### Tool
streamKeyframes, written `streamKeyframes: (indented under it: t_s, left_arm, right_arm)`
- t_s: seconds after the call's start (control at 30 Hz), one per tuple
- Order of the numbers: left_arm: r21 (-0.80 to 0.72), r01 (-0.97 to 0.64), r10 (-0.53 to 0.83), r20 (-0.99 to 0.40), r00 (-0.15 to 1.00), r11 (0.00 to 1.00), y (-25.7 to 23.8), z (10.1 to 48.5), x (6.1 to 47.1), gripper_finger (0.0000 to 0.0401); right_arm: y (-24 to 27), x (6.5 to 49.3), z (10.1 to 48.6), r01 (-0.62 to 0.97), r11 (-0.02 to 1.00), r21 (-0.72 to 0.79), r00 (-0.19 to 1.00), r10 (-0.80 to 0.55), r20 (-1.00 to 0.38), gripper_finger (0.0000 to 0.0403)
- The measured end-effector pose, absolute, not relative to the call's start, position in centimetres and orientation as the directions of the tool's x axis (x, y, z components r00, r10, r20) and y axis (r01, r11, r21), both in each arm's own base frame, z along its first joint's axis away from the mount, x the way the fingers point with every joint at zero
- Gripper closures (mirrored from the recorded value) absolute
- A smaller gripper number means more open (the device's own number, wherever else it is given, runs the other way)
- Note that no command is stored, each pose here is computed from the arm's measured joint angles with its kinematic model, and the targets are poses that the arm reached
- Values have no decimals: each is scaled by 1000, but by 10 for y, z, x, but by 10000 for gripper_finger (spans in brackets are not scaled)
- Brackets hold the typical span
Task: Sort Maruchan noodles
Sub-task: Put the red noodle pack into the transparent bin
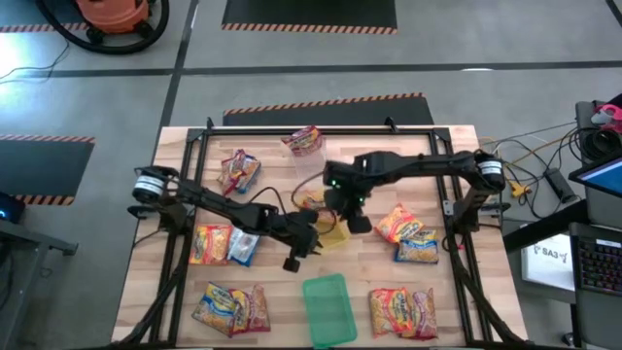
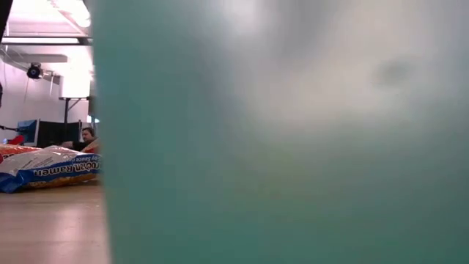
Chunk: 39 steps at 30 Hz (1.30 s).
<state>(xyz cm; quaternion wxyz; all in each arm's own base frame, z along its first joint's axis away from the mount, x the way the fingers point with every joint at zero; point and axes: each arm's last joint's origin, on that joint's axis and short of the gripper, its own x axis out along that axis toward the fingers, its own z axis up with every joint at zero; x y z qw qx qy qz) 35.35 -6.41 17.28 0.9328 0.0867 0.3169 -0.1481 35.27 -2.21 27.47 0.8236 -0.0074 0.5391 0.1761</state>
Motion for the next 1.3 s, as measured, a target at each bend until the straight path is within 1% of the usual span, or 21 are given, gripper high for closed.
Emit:
streamKeyframes:
  t_s: [0.1, 0.2, 0.37, 0.53, 0.67, 0.8, 0.9, 1.0, 1.1, 1.2, 1.3]
  left_arm:
    - [93, 333, -215, -599, 771, 938, -70, 183, 350, 326]
    - [155, 266, -112, -629, 769, 952, -70, 189, 342, 326]
    - [181, 125, 26, -660, 751, 975, -77, 198, 325, 326]
    - [223, -24, 169, -661, 731, 975, -83, 191, 303, 326]
    - [204, -141, 242, -650, 720, 969, -81, 185, 296, 326]
    - [209, -216, 300, -617, 728, 954, -79, 187, 297, 326]
    - [208, -245, 321, -593, 738, 947, -80, 188, 298, 326]
    - [179, -268, 321, -594, 737, 947, -79, 188, 298, 326]
    - [159, -283, 321, -595, 737, 946, -80, 187, 298, 326]
    - [159, -283, 321, -596, 736, 946, -80, 188, 299, 326]
    - [135, -301, 321, -591, 740, 944, -80, 192, 301, 326]
  right_arm:
    - [-8, 351, 270, -330, 931, 154, 307, 260, -915, 321]
    - [2, 348, 267, -359, 927, 113, 270, 219, -938, 324]
    - [3, 337, 252, -353, 933, 71, 205, 151, -967, 325]
    - [3, 320, 233, -310, 946, 97, 128, 143, -981, 325]
    - [2, 305, 234, -218, 974, 63, 125, 92, -988, 324]
    - [2, 285, 238, -92, 995, 36, 181, 52, -982, 326]
    - [5, 264, 239, 8, 1000, 11, 274, 8, -962, 324]
    - [6, 246, 234, 162, 984, 78, 392, 8, -920, 325]
    - [5, 231, 227, 299, 938, 173, 481, 9, -877, 327]
    - [5, 219, 217, 341, 916, 213, 511, 10, -860, 328]
    - [5, 210, 211, 364, 904, 225, 508, 10, -861, 326]
